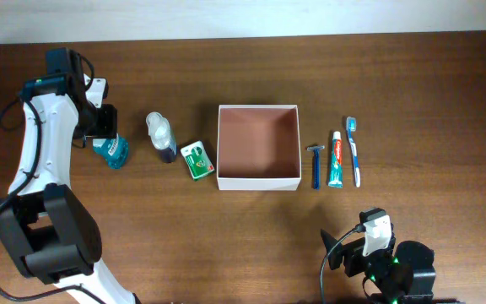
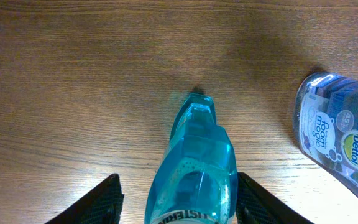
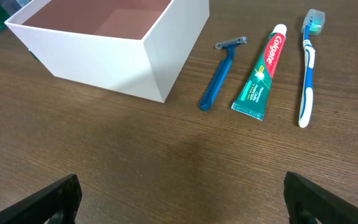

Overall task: Pack container
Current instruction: 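Grasp the teal mouthwash bottle with the left gripper, then lift the mouthwash bottle and place it upright in the white box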

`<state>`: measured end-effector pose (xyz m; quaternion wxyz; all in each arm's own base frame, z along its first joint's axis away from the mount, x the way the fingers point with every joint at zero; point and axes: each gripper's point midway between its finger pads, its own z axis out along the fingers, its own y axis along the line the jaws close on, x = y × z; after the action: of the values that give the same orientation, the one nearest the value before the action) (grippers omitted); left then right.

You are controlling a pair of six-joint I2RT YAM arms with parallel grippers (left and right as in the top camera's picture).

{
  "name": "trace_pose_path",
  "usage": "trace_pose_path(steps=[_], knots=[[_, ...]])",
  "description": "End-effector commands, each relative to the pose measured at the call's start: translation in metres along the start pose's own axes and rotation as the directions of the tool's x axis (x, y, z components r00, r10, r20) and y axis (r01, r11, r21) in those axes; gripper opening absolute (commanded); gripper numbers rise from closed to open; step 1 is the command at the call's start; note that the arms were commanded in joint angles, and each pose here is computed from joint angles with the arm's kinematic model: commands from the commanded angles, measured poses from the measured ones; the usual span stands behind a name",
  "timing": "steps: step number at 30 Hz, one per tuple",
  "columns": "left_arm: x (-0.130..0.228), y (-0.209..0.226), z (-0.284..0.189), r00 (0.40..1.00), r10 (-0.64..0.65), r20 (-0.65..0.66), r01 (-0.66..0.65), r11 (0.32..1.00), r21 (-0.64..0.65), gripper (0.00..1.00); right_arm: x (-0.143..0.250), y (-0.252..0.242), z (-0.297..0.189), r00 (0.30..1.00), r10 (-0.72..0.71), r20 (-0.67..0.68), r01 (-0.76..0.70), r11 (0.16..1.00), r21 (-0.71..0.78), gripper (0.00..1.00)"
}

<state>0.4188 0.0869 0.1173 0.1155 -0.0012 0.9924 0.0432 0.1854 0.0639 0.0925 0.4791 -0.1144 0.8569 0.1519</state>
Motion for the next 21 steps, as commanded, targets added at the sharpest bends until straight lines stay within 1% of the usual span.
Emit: trace_pose_path(steps=[1,3,5,8,12,15,17,19,21], knots=[[-0.001,0.005,0.003,1.0,-0.001,-0.009,0.001,1.0,-0.007,0.58,0.0,0.003,0.0,1.0,0.002,0.005,-0.002,1.0,-0.016,0.99],[0.002,0.004,0.005,1.0,0.0,-0.023,0.0,1.0,-0.004,0.57,0.0,0.003,0.0,1.0,0.002,0.005,-0.002,1.0,-0.016,0.99],[0.004,0.003,0.008,0.999,0.0,-0.035,0.0,1.0,-0.001,0.5,0.0,0.003,0.0,1.0,0.002,0.005,-0.002,1.0,-0.016,0.99],[0.005,0.003,0.007,0.999,0.0,-0.037,0.0,1.0,0.003,0.34,0.0,0.003,0.0,1.0,0.002,0.005,-0.002,1.0,-0.016,0.99],[0.004,0.002,-0.002,0.999,-0.021,-0.044,0.021,1.0,0.007,0.2,0.0,0.003,0.0,1.0,0.002,0.005,-0.002,1.0,-0.016,0.99],[-0.001,0.004,-0.025,0.998,-0.059,-0.037,0.059,0.998,0.005,0.12,0.0,0.003,0.0,1.0,0.002,0.005,-0.002,1.0,-0.016,0.99],[-0.01,0.003,-0.049,0.997,-0.08,-0.012,0.08,0.997,0.014,0.09,0.0,0.003,0.0,1.0,0.002,0.005,-0.002,1.0,-0.016,0.99],[-0.025,-0.005,-0.086,0.996,-0.073,0.052,0.07,0.996,0.059,0.04,0.0,0.003,0.0,1.0,0.002,0.005,-0.002,1.0,-0.016,0.99],[-0.036,-0.011,-0.118,0.991,-0.072,0.114,0.064,0.995,0.071,0.02,0.0,0.003,0.0,1.0,0.002,0.005,-0.002,1.0,-0.016,0.99]])
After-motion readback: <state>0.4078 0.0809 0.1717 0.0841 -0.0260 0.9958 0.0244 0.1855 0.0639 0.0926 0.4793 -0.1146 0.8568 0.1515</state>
